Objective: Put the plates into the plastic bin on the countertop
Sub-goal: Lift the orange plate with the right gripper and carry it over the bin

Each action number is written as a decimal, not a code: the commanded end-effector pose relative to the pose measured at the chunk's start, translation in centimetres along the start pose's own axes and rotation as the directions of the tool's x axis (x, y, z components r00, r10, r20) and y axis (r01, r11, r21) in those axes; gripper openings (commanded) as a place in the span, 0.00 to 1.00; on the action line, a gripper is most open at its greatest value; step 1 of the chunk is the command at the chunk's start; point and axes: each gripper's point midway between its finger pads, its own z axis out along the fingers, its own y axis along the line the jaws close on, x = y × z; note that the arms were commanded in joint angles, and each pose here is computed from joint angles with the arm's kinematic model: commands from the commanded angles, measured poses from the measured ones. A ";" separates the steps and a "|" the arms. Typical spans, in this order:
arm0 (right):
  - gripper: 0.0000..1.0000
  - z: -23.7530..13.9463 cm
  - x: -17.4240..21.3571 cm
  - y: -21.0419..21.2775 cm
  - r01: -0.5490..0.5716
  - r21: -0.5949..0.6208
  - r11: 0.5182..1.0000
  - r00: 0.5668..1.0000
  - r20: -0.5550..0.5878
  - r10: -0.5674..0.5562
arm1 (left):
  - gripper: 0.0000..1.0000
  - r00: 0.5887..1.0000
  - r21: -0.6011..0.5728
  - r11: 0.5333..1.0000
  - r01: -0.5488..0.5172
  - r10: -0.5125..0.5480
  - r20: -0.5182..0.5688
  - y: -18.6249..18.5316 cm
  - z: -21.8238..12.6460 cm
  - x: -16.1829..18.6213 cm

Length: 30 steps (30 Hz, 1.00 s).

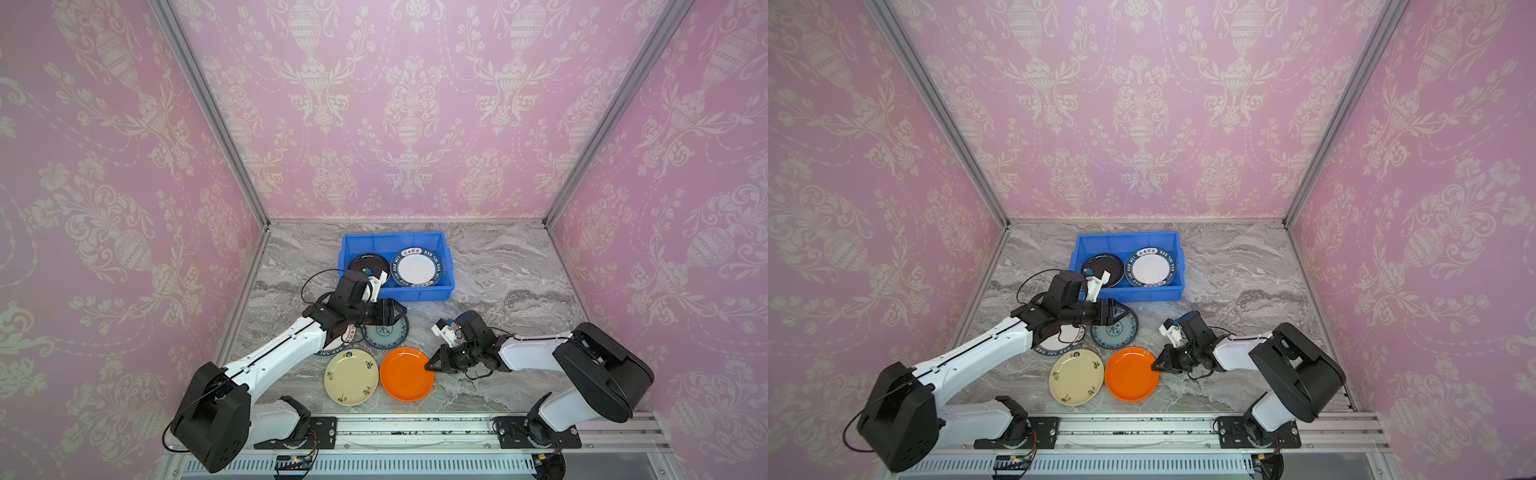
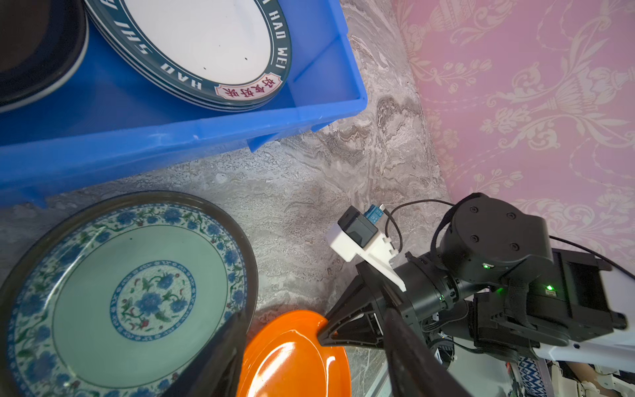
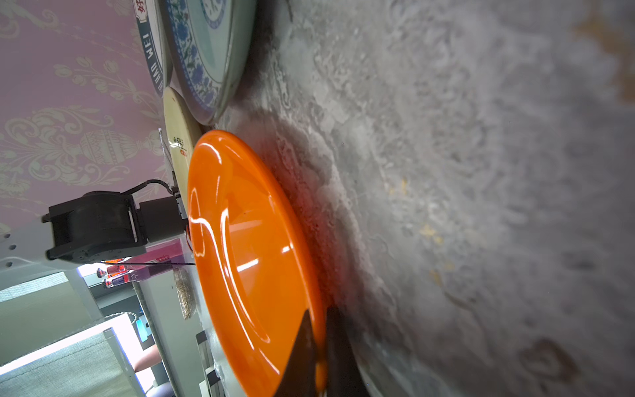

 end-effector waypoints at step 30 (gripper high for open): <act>0.00 -11.3 -24.5 12.9 0.121 0.268 0.956 0.870 0.436 -0.232 | 0.69 0.867 -0.014 0.995 0.103 -0.083 0.492 2.1 -5.5 -19.2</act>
